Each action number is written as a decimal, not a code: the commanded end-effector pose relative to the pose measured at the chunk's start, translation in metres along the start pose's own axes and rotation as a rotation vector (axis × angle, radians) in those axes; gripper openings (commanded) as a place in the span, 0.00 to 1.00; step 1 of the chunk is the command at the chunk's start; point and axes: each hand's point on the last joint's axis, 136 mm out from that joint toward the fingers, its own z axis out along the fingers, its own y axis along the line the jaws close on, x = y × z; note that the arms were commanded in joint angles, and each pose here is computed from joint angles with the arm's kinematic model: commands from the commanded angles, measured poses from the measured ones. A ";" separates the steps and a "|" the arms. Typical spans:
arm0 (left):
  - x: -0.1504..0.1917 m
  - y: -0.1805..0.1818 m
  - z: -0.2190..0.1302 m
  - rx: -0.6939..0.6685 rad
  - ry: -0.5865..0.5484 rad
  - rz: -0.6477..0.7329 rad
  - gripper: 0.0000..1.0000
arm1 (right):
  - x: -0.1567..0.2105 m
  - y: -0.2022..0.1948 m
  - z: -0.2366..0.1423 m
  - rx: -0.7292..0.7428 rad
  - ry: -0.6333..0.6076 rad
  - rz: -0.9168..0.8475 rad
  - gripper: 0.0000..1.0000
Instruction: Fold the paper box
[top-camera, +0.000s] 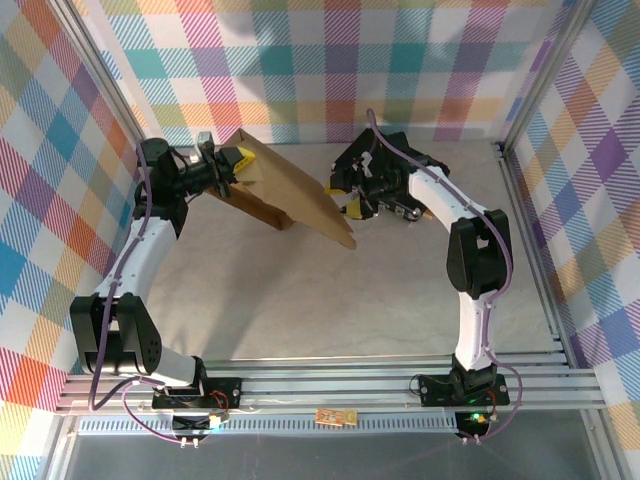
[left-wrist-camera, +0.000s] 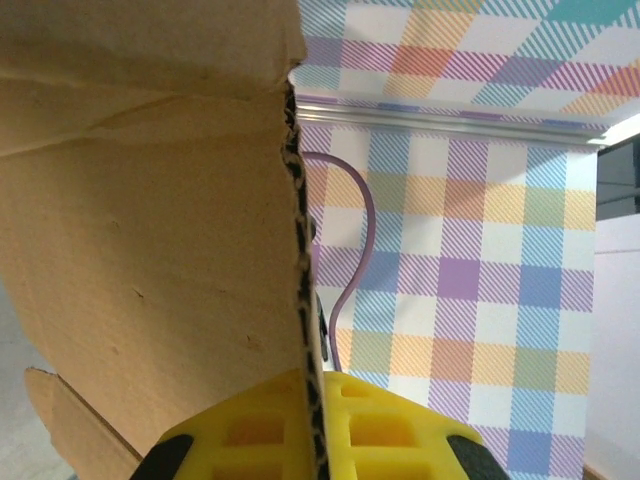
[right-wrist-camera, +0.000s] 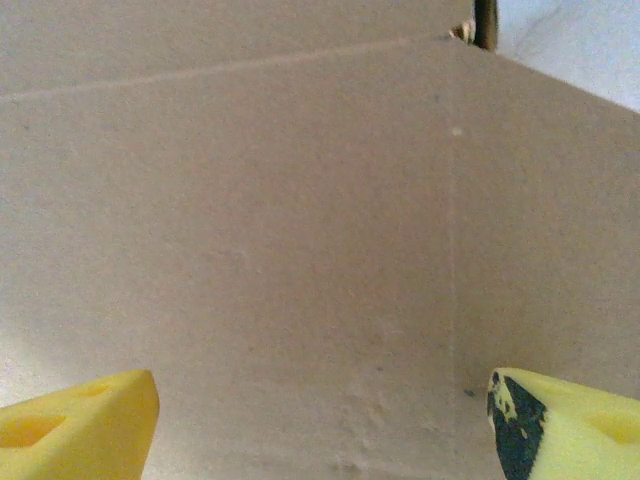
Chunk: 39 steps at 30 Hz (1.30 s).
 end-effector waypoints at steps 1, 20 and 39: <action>-0.004 -0.010 -0.005 0.033 -0.011 -0.022 0.00 | -0.001 -0.021 -0.011 0.043 -0.028 0.013 0.85; -0.025 0.057 -0.039 -0.175 -0.316 -0.509 0.00 | -0.027 -0.037 -0.126 0.217 -0.712 -0.679 0.55; 0.000 0.054 -0.069 -0.212 -0.263 -0.567 0.00 | -0.032 0.011 -0.071 0.184 -0.708 -1.335 0.73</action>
